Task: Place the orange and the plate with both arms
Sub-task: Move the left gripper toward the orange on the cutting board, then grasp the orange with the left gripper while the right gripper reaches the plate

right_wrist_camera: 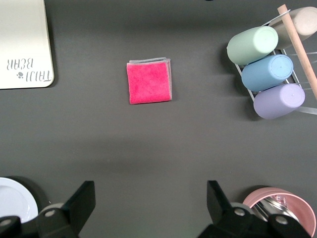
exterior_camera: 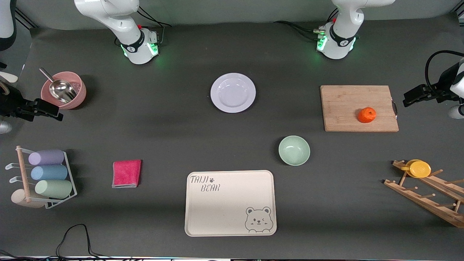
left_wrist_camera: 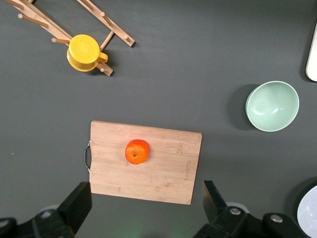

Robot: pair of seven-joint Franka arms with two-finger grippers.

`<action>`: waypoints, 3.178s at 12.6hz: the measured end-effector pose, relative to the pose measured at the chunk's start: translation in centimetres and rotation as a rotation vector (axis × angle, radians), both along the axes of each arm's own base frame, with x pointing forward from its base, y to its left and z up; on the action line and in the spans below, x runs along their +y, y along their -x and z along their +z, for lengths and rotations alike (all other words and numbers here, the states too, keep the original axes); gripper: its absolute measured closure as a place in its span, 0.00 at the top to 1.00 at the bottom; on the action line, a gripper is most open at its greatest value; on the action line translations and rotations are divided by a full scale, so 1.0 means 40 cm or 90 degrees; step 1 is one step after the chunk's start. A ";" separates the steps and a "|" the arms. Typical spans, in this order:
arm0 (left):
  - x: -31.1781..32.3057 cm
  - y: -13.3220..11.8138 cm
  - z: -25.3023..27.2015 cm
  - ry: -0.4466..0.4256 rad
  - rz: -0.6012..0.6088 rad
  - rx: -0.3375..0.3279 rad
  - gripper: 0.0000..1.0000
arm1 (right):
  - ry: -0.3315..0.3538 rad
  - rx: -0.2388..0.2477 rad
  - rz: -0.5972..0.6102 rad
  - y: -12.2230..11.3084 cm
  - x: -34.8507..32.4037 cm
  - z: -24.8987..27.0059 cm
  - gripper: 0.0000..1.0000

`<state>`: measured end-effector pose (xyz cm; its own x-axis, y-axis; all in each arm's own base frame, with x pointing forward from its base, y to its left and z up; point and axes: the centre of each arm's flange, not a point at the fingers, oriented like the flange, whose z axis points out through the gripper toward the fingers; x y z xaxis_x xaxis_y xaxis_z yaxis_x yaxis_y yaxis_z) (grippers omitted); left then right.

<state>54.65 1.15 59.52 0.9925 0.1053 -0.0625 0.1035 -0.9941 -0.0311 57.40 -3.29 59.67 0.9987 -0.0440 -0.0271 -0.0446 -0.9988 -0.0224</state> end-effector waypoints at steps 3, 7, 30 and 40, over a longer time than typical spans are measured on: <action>-0.002 -0.004 0.001 0.001 -0.005 0.001 1.00 | 0.000 0.000 -0.001 0.000 -0.001 0.000 1.00; 0.006 -0.013 0.014 0.000 -0.003 -0.002 1.00 | 0.001 -0.009 -0.015 0.006 -0.032 0.012 1.00; 0.122 0.256 -0.418 0.032 0.012 0.097 1.00 | -0.019 -0.001 -0.026 0.207 0.026 0.030 1.00; 0.120 0.218 -0.791 -0.004 -0.009 0.074 1.00 | -0.019 0.018 -0.007 0.361 0.311 -0.036 1.00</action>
<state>45.92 5.96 27.88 0.9800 0.0920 -0.1766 0.0846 -0.9952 -0.0488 42.97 9.14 58.23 0.9970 -0.0532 -0.0566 -0.0560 -0.9971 -0.0506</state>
